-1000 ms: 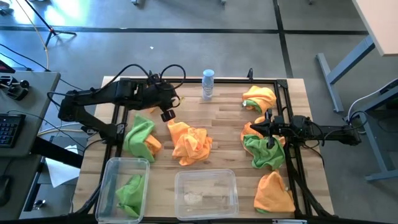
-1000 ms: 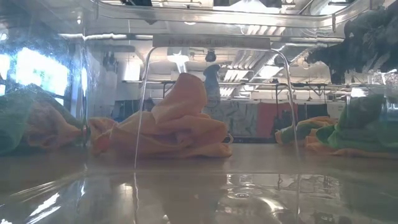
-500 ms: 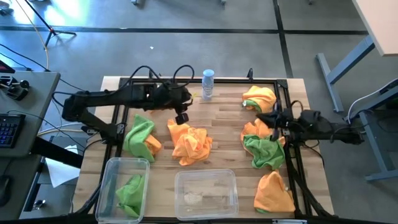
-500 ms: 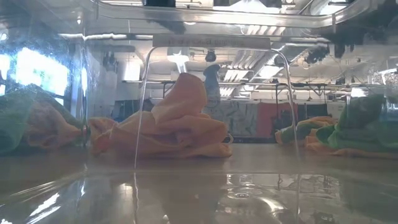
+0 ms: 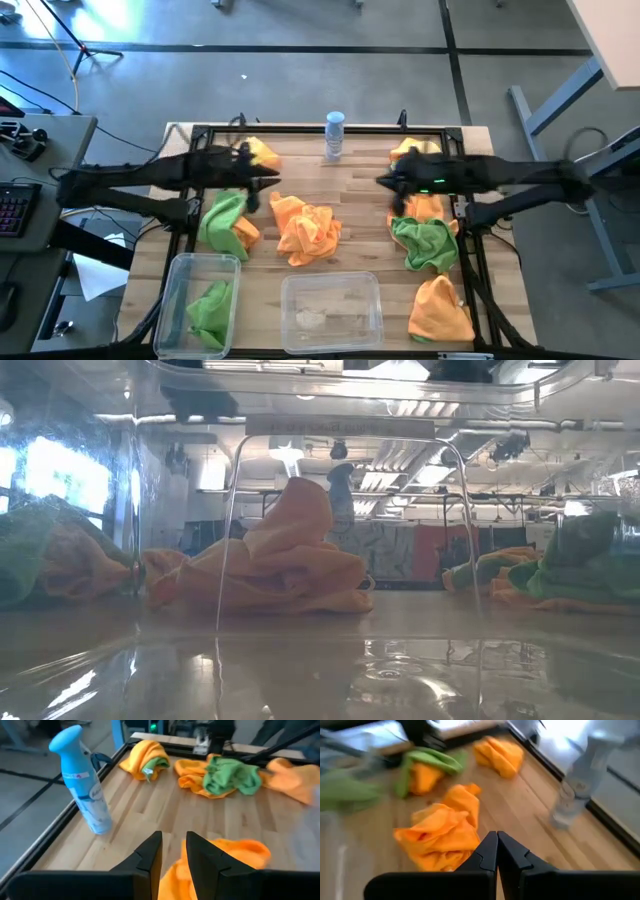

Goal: Sort microfiber towel by color & place in baskets
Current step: Put the orange microfiber towel into the right transparent bin

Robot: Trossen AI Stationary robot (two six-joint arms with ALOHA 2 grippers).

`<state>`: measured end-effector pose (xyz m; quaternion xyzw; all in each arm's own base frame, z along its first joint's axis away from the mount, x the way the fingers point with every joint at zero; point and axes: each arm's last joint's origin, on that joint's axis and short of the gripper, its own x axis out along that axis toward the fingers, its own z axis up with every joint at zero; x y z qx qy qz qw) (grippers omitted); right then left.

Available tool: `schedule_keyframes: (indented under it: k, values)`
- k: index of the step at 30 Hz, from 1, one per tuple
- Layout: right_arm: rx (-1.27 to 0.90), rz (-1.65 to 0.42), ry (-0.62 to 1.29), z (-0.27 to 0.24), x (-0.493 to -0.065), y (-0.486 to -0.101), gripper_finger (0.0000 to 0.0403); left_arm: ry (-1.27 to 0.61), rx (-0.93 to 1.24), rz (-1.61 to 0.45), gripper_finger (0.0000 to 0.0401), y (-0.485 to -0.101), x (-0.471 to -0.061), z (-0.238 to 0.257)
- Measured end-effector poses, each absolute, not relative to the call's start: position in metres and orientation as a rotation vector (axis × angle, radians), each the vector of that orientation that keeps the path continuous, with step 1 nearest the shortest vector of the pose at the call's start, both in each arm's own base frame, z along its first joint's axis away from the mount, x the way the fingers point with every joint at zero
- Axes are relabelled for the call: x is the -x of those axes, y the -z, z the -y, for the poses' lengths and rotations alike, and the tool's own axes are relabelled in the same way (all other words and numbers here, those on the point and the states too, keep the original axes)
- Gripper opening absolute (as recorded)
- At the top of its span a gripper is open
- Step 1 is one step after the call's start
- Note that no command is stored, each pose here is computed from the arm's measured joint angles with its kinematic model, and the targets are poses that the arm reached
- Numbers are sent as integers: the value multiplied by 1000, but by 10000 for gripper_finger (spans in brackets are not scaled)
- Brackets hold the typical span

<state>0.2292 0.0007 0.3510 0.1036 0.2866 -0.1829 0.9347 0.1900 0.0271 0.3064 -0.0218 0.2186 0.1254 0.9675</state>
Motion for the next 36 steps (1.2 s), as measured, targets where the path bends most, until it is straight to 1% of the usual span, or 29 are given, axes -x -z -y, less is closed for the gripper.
schedule_keyframes:
  k: [4, 7, 11, 15, 18, 21, 25, 29, 32, 36]
  values:
    - [-291, -717, 480, -7, -284, -366, 0, -199, 57, -366, 74, -306, -155, -21]
    - [-366, -805, 548, -12, -321, -368, 0, -162, 50, -330, 74, -306, -133, -17]
    - [-475, -888, 652, -18, -359, -368, 0, -152, 39, -306, 74, -305, -112, -15]
    - [-547, -923, 609, -34, -394, -364, 11, -136, 54, -294, 74, -306, -97, -12]
    - [-598, -909, 582, -47, -414, -362, 36, -90, 72, -293, 74, -305, -91, -10]
    - [-659, -914, 603, -56, -427, -355, 75, -82, 74, -300, 74, -304, -86, -9]
    - [-776, -987, 604, -63, -438, -327, 133, -83, 76, -325, 74, -302, -85, -9]
    - [-852, -1095, 628, -68, -439, -299, 186, -82, 76, -328, 74, -302, -86, -9]
    - [-913, -1136, 665, -69, -440, -285, 208, -82, 77, -344, 74, -300, -85, -9]
    - [-921, -1156, 700, -68, -439, -274, 217, -82, 79, -358, 74, -299, -85, -9]
